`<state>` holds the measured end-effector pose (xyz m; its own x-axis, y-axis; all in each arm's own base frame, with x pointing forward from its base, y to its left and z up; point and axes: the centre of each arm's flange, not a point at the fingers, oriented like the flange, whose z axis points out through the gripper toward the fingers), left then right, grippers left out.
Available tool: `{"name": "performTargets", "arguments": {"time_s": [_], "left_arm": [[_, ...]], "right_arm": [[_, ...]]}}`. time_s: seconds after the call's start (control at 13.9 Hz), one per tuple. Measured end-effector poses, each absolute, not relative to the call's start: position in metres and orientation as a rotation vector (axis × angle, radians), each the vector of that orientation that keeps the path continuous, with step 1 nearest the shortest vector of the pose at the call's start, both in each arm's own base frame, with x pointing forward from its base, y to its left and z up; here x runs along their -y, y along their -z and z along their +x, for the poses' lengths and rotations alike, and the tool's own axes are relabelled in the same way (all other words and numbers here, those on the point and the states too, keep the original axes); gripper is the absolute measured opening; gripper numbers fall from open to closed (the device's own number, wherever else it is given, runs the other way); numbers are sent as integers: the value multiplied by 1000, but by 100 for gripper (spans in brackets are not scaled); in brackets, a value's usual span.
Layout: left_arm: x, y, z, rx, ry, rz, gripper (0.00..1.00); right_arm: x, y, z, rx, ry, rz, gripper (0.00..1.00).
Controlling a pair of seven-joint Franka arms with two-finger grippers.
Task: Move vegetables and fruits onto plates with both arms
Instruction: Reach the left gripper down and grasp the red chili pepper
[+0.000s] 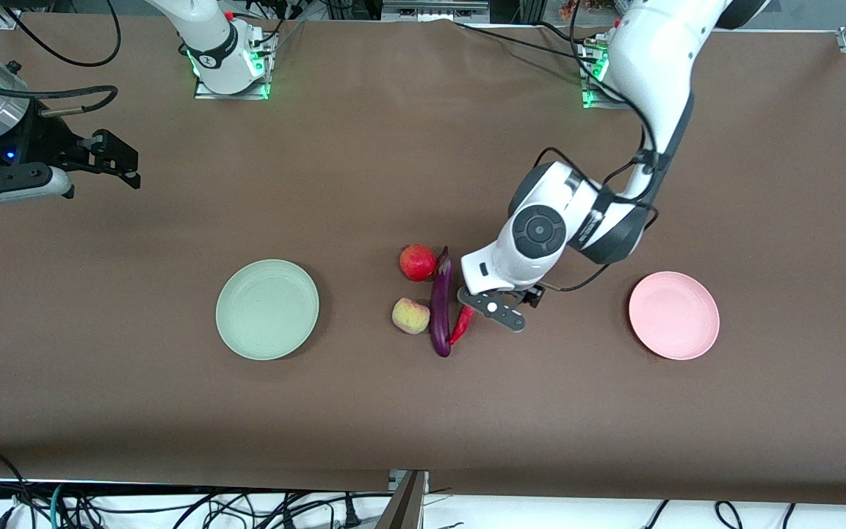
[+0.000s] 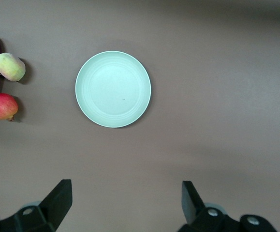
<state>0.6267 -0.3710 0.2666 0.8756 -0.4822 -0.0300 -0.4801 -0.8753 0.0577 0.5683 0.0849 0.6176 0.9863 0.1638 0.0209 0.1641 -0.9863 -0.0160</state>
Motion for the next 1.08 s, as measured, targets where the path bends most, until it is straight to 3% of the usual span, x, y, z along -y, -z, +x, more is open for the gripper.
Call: {"name": "performTargets", "arguments": {"time_s": [0.43,0.72,1.08], "left_arm": [[401,-193,607,822,-13,2952,100],[408,-180,602,944,-54,2982,97],[409,-173,602,957,-88,2975,42]], "right_arm": [[-88,-617,572,264,60,-3111,100],[-91,-612,575,270,54,-3111,100],[-109,-599,576,316,17,-3109,100]]}}
